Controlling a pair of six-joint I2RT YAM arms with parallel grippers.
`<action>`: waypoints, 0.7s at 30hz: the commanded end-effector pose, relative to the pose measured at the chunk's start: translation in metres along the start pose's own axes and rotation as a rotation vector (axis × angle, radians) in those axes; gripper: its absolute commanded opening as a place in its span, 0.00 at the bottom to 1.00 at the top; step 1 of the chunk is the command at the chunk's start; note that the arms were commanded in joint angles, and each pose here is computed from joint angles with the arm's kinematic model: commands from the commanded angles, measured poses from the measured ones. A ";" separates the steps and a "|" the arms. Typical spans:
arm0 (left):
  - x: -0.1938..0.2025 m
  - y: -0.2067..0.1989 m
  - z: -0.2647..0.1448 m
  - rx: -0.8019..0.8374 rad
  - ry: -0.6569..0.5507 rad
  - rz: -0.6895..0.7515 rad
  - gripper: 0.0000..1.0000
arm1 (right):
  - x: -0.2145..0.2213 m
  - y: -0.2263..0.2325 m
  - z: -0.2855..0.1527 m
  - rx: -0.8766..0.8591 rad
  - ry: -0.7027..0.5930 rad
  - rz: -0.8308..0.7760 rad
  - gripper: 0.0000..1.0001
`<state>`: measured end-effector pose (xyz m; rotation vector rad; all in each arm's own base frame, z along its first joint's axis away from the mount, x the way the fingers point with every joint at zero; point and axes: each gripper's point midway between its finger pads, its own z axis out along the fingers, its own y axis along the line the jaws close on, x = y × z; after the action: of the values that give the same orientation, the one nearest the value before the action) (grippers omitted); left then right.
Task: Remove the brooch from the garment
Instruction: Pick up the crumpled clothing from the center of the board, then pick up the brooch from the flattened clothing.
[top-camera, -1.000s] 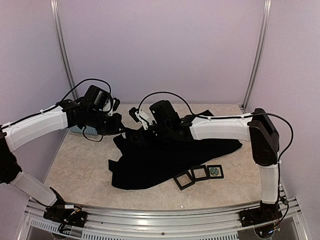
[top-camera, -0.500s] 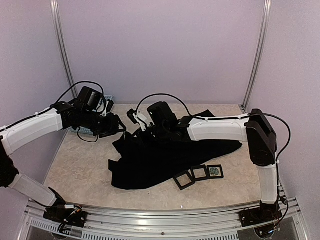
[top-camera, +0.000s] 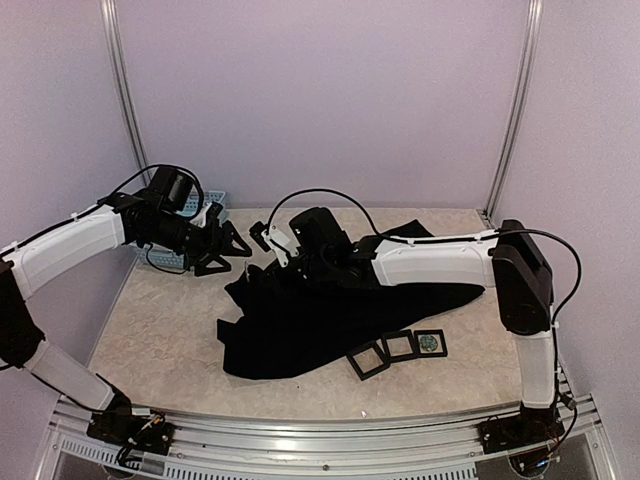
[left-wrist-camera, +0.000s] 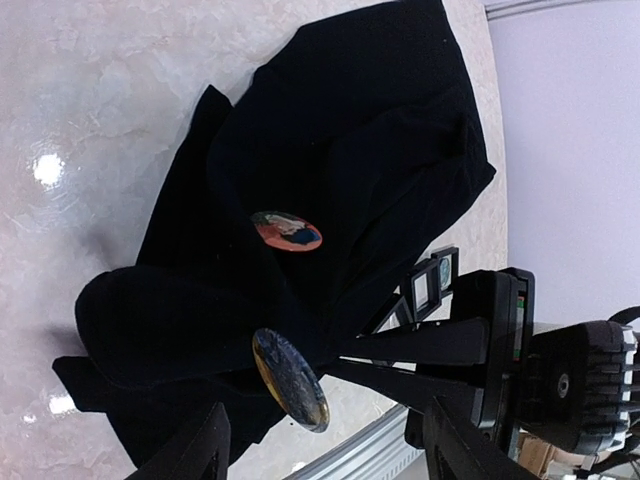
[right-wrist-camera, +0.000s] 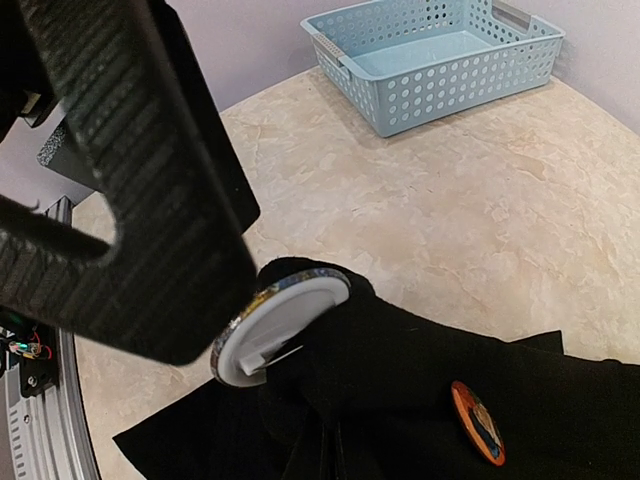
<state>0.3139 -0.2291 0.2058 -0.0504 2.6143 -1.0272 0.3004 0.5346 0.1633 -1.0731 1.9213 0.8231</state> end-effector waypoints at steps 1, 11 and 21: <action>0.006 0.000 0.008 0.007 0.083 -0.044 0.61 | 0.008 0.005 -0.002 0.028 0.032 -0.043 0.00; 0.015 0.010 0.019 -0.010 0.142 -0.066 0.43 | 0.009 0.003 -0.003 0.071 0.044 -0.076 0.00; 0.020 0.020 0.030 -0.031 0.173 -0.082 0.27 | 0.013 0.005 -0.003 0.095 0.061 -0.119 0.00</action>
<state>0.3077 -0.2381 0.1706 -0.0855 2.7822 -1.0680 0.2997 0.5290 0.1521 -1.1181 1.9219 0.6750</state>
